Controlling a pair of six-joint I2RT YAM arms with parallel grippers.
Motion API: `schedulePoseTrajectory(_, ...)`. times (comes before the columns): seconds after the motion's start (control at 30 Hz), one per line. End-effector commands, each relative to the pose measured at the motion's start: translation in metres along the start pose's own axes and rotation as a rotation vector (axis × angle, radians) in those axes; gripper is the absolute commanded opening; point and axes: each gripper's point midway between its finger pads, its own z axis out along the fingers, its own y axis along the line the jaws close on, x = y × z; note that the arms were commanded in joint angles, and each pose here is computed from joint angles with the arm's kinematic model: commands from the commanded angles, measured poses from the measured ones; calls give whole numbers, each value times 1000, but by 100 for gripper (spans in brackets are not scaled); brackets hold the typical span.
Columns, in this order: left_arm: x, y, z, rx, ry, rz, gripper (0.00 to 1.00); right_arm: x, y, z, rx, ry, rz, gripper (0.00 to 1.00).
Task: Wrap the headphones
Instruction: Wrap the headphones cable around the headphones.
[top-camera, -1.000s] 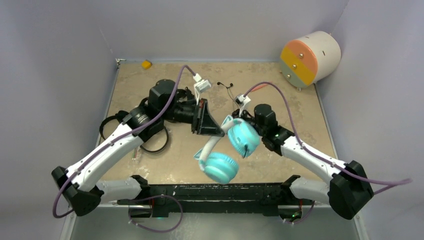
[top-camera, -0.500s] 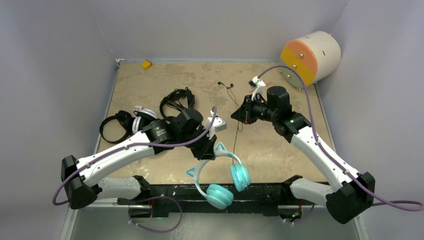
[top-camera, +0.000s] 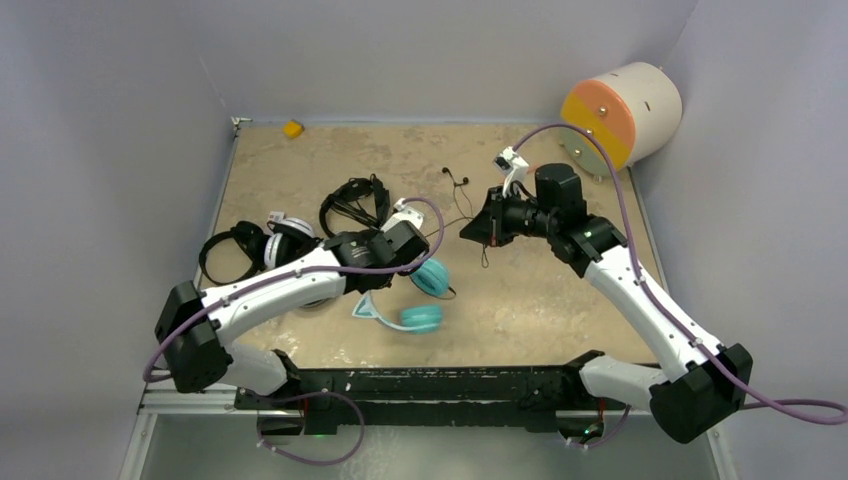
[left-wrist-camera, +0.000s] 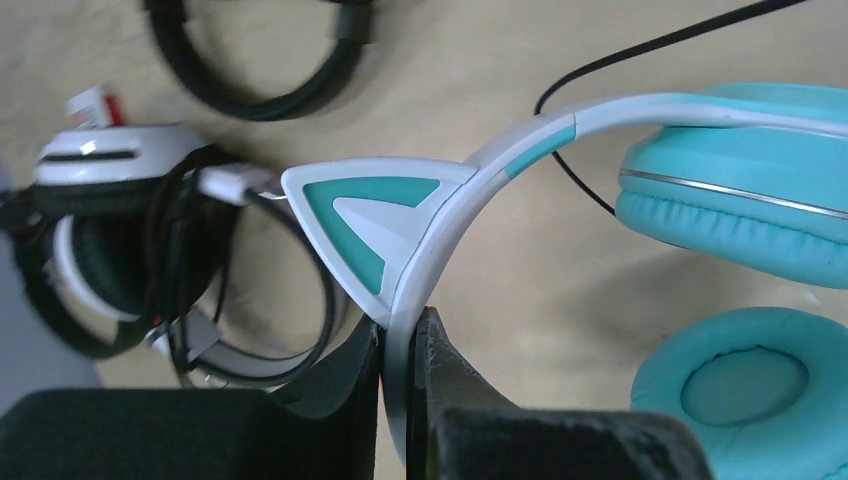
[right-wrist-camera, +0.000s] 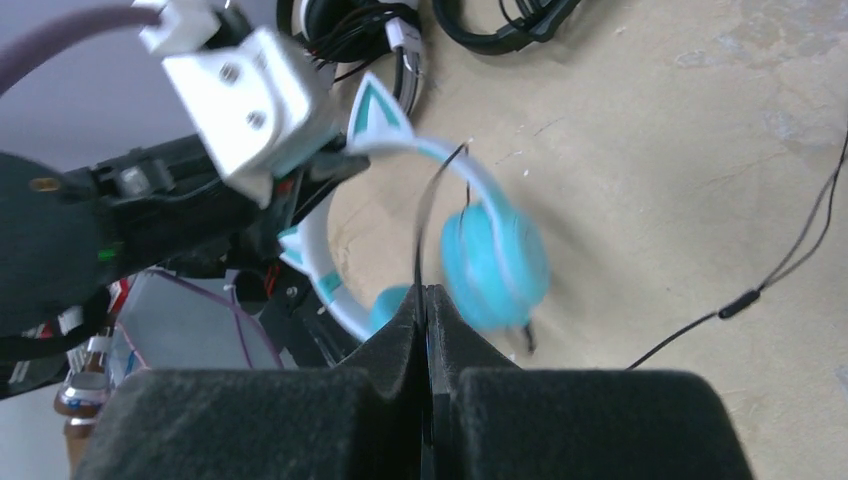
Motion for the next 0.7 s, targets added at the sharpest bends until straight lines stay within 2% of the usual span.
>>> schedulePoseTrajectory(0.0, -26, 58, -14, -388, -106, -254, 0, -13, 35, -18, -123, -28, -47, 0)
schedulePoseTrajectory(0.17, -31, 75, -13, -544, -131, -447, 0, -2, 60, -32, -243, -9, -41, 0)
schedulePoseTrajectory(0.33, -34, 92, -1, -591, -101, -725, 0, 24, 71, -37, -316, 27, -7, 0)
schedulePoseTrajectory(0.47, -50, 99, 3, -529, -128, -901, 0, 50, 71, -29, -343, 63, 19, 0)
schedulePoseTrajectory(0.67, -99, 103, -28, -322, -337, -1090, 0, 102, 59, 6, -401, 137, 65, 0)
